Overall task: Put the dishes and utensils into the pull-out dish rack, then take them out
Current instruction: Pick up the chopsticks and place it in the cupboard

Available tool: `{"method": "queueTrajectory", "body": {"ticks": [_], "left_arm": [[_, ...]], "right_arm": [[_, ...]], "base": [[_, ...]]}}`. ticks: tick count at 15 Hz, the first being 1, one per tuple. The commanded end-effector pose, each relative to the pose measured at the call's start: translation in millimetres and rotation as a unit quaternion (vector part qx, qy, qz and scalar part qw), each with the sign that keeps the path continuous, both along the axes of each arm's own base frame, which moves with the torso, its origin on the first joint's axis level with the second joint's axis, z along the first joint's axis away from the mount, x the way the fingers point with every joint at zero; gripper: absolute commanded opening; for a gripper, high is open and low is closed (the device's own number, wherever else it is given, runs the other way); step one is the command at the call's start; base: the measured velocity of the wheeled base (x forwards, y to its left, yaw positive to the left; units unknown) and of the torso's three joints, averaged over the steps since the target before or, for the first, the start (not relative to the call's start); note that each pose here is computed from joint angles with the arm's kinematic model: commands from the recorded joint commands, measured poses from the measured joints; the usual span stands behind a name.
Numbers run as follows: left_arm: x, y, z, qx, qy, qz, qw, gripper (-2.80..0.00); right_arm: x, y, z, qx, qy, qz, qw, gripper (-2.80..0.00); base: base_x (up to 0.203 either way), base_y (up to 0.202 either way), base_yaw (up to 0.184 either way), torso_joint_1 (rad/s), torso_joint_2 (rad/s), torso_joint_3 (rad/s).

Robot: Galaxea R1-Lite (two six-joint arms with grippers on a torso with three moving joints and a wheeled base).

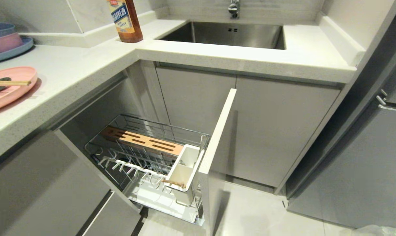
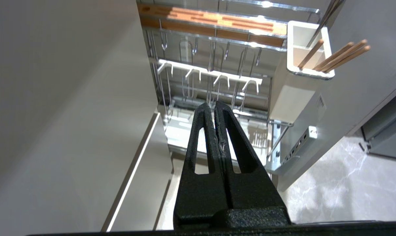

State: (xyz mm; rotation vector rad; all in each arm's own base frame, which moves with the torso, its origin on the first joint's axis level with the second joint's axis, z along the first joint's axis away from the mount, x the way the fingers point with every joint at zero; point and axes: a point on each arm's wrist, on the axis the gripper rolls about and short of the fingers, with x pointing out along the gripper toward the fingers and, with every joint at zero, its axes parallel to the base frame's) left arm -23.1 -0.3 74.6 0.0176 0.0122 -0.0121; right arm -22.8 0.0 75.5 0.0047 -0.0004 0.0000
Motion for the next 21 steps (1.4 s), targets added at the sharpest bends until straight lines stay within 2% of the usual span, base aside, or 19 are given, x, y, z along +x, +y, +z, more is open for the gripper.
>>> {"method": "queueTrajectory", "body": {"ticks": [1,14,17,19,21], "left_arm": [[-0.1,0.0,-0.2,0.000,0.000,0.001,1.0000,-2.80],[-0.2,0.0,-0.2,-0.002,-0.002,0.000,1.0000,-2.80],[-1.1,0.0,3.2,0.011,-0.007,0.000,0.9999,-2.80],[-11.0,-0.1,33.0,0.013,-0.049,-0.002,0.9987,-2.80],[-22.4,-0.1,81.0,0.013,-0.081,-0.005,0.9966,-2.80]], "right_arm": [[0.0,0.0,0.0,0.000,0.000,0.000,1.000,-2.80],[0.0,0.0,0.0,0.000,0.000,0.000,1.000,-2.80],[0.0,0.0,0.0,0.000,0.000,0.000,1.000,-2.80],[0.0,0.0,0.0,0.000,0.000,0.000,1.000,-2.80],[0.0,0.0,0.0,0.000,0.000,0.000,1.000,-2.80]], "base": [[0.000,0.000,0.000,0.002,0.00,-0.202],[0.000,0.000,0.000,0.003,0.00,-0.180],[0.000,0.000,0.000,0.002,0.00,-0.012],[0.000,0.000,0.000,0.000,0.00,0.000],[0.000,0.000,0.000,0.000,0.00,0.000]]}}
